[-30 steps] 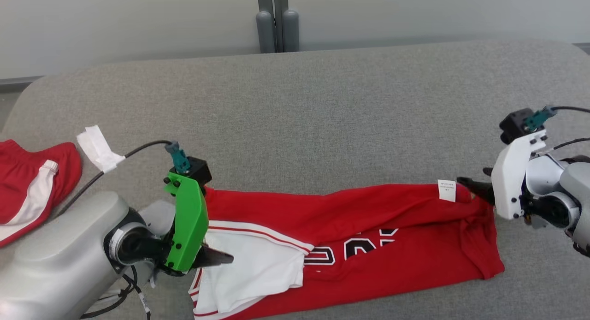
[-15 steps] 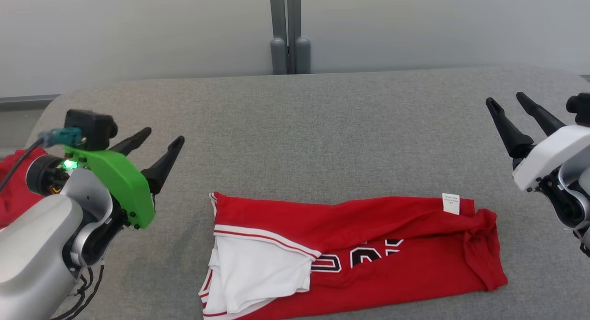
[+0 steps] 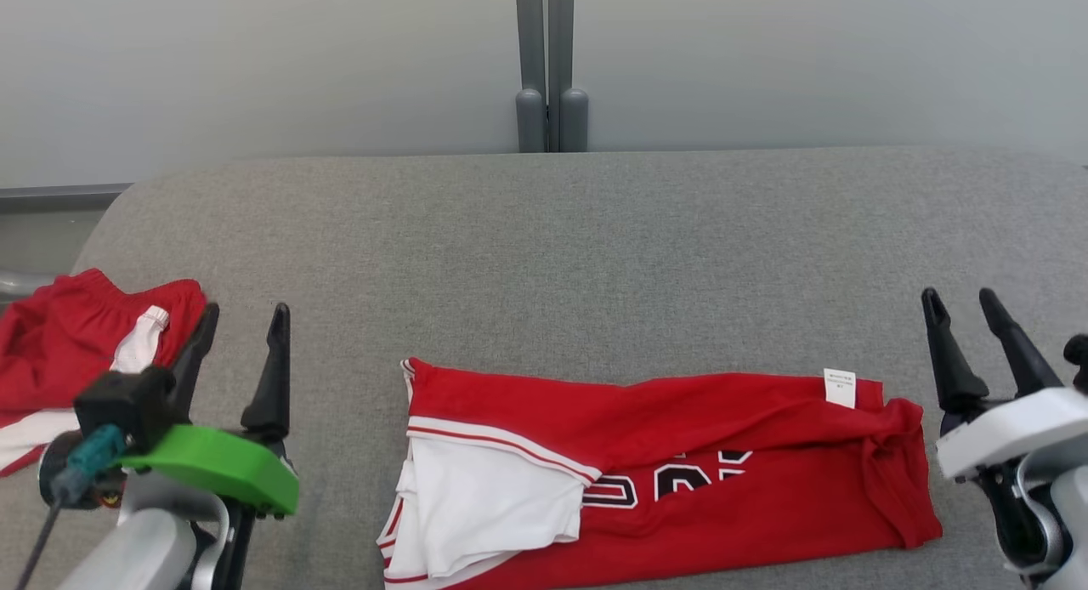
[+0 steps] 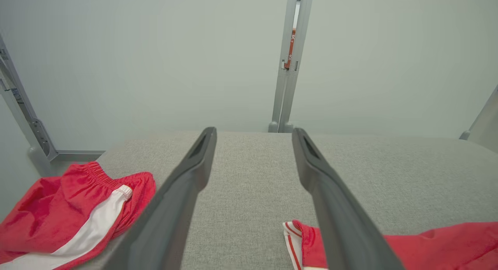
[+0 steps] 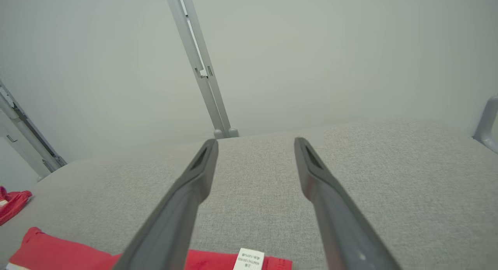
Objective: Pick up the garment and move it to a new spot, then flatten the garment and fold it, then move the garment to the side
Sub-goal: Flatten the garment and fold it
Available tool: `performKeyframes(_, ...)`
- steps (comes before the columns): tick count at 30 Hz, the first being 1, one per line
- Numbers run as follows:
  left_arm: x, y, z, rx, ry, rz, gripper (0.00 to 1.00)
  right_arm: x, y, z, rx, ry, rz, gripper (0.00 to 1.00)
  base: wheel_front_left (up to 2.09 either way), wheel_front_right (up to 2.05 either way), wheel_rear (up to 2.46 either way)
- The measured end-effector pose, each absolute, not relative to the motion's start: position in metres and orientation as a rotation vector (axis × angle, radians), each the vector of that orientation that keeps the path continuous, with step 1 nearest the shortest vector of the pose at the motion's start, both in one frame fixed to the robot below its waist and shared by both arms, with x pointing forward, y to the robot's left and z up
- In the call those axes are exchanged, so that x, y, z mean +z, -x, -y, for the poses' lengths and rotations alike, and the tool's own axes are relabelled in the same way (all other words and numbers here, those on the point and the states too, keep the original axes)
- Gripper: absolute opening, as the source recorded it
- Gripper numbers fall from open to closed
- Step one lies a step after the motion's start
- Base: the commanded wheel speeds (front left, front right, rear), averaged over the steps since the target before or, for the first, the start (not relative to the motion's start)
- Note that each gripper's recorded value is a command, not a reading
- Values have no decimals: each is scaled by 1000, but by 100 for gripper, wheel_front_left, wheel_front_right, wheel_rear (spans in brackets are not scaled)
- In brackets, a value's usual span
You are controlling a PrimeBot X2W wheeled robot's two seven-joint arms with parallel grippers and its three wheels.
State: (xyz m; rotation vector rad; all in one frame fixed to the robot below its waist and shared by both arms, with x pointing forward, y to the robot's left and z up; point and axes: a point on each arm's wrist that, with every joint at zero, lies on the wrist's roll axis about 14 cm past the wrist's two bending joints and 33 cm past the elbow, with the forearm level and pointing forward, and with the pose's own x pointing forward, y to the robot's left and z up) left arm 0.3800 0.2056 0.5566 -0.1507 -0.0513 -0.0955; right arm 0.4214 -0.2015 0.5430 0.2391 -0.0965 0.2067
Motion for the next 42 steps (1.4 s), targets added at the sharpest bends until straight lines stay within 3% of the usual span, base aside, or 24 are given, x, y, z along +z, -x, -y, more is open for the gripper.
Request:
performKeyframes(11,538,-351,-208,13,170,102,100,501,-378,214,93,-304,26,100,0,0,0)
performKeyframes(20,534,-349,-207,14,204,123,100,484,-383,216,79,-269,-51,100,0,0,0)
performKeyframes(32,515,-346,-203,16,230,86,100,415,-404,209,34,-306,-460,100,0,0,0)
performKeyframes(37,514,-344,-209,28,224,90,100,376,-391,204,10,-338,-705,100,0,0,0)
performKeyframes(42,511,-341,-215,51,222,84,100,372,-394,195,20,-361,-744,100,0,0,0)
